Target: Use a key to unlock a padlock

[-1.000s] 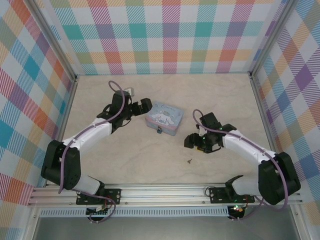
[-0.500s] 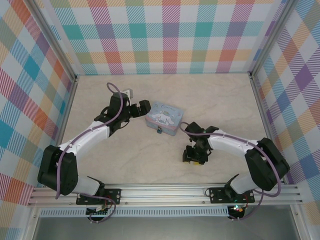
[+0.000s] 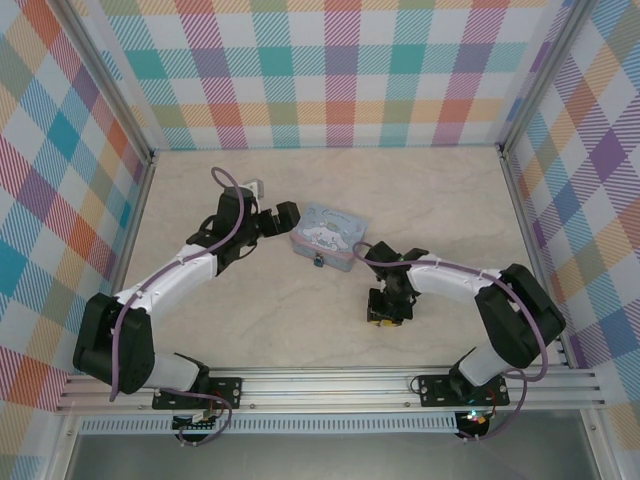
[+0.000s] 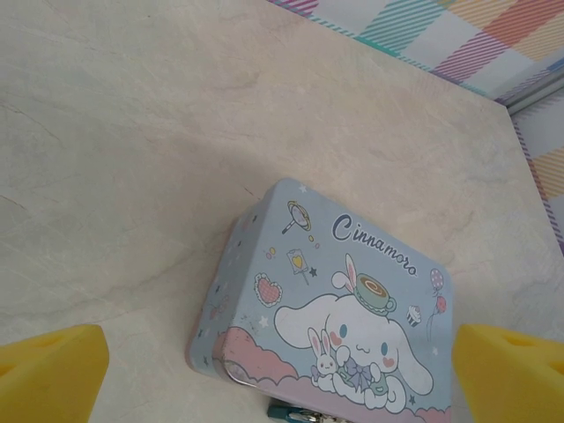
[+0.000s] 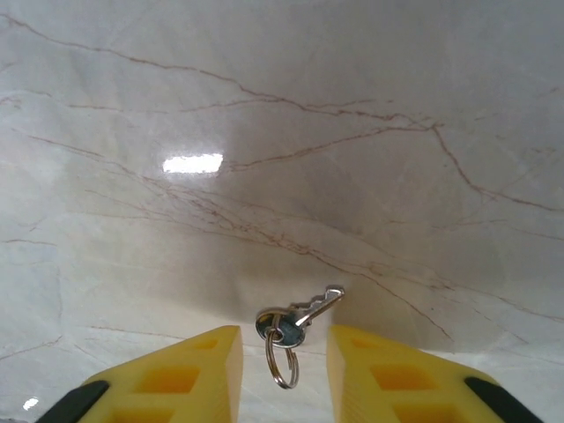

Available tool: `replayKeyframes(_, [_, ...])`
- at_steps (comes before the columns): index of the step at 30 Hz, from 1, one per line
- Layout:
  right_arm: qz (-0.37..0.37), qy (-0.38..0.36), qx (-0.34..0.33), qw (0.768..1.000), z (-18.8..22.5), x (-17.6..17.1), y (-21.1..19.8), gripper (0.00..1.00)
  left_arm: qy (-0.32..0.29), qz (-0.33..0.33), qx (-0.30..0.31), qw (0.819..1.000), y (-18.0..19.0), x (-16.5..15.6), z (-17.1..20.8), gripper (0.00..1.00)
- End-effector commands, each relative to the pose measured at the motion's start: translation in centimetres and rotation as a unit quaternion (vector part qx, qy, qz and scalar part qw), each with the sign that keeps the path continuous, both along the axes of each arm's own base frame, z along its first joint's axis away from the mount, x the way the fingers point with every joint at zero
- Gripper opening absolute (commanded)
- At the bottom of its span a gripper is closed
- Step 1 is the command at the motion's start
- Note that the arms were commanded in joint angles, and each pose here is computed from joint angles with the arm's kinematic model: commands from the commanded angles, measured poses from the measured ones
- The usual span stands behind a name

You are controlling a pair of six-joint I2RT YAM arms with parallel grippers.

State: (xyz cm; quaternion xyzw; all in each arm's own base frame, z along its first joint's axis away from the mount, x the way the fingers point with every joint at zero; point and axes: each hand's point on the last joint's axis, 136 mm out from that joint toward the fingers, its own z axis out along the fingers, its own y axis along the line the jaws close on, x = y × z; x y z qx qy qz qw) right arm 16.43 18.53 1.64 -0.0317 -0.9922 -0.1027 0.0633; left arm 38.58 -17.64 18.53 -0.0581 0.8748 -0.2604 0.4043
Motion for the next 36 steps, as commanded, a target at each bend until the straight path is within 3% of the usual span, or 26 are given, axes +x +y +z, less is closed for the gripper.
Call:
replayKeyframes(1, [0.01,0.004,0.001,1.0,-0.3,-0.2,0.2,0.28,-0.018,0.007,0.004,1.0,0.7,0.1,1.0,1.0])
replayKeyframes(16, [0.026,0.013,-0.022,0.999,-1.2,-1.0,-1.0,0.14,-0.02,0.012,0.012,1.0,1.3,-0.2,1.5,1.0])
replayKeyframes(21, [0.054,-0.028,-0.025,0.998,-0.6,0.3,-1.3,0.05,-0.023,0.017,0.016,0.999,1.7,-0.7,2.0,1.0])
replayKeyframes(26, [0.064,-0.084,0.028,0.994,1.0,2.1,0.0,0.0,-0.017,0.019,0.012,1.0,2.0,-1.7,2.3,1.0])
replayKeyframes(36, [0.077,-0.196,0.135,0.968,7.0,6.7,3.4,0.0,0.036,0.046,-0.126,0.99,0.7,-3.4,2.0,1.0])
